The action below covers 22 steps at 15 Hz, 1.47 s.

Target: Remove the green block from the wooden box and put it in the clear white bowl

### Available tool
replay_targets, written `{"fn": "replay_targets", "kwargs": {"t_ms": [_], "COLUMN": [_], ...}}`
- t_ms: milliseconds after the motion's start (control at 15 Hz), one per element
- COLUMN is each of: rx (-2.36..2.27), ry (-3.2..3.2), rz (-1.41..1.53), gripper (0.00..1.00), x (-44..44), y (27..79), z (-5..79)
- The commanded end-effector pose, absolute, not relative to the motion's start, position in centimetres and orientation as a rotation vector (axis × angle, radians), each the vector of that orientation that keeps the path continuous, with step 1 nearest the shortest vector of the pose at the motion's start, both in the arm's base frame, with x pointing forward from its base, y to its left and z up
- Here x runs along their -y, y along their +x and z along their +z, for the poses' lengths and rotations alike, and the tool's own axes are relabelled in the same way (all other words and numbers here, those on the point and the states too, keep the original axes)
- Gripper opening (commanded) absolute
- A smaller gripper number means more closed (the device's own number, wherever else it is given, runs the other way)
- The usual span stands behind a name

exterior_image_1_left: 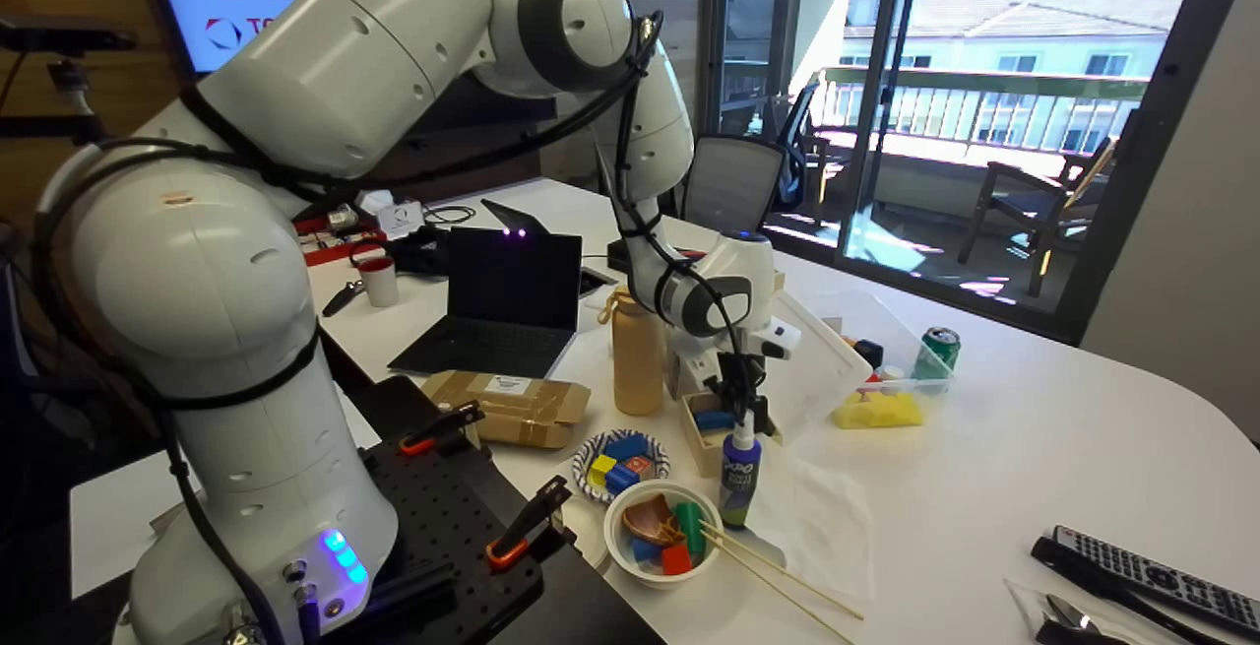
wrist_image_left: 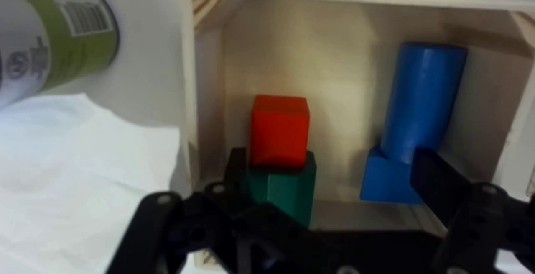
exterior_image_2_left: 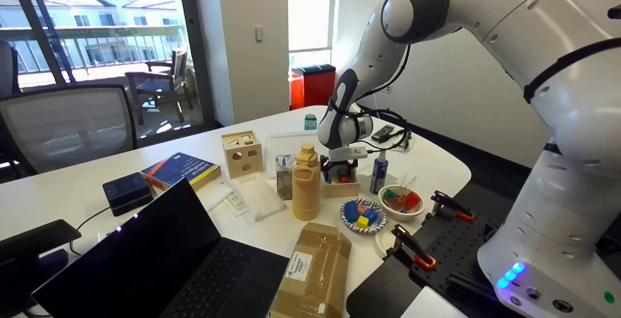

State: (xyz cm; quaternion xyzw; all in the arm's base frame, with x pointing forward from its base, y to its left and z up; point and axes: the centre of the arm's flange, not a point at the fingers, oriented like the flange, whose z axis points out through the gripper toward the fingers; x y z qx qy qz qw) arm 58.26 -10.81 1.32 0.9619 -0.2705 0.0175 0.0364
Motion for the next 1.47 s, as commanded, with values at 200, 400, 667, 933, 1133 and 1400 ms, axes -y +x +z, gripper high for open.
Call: {"fn": "replay_targets", "kwargs": {"t_ms": [200, 400, 667, 933, 1133, 1400], "rx": [0.903, 0.909, 0.909, 0.901, 0.897, 0.912], "ry": [2.927, 2.902, 2.864, 2.846, 2.833, 2.820], "rz": [-0.018, -0.077, -0.167, -0.199, -0.200, -0.209], "gripper": [1.00, 1.00, 1.00, 1.00, 1.00, 1.00], "x": [10.8, 10.6, 9.9, 9.2, 9.4, 9.7], "y": [58.8, 59.4, 60.5, 61.4, 61.7, 61.3], "z": [1.3, 1.4, 1.6, 0.9, 0.5, -0.5]}}
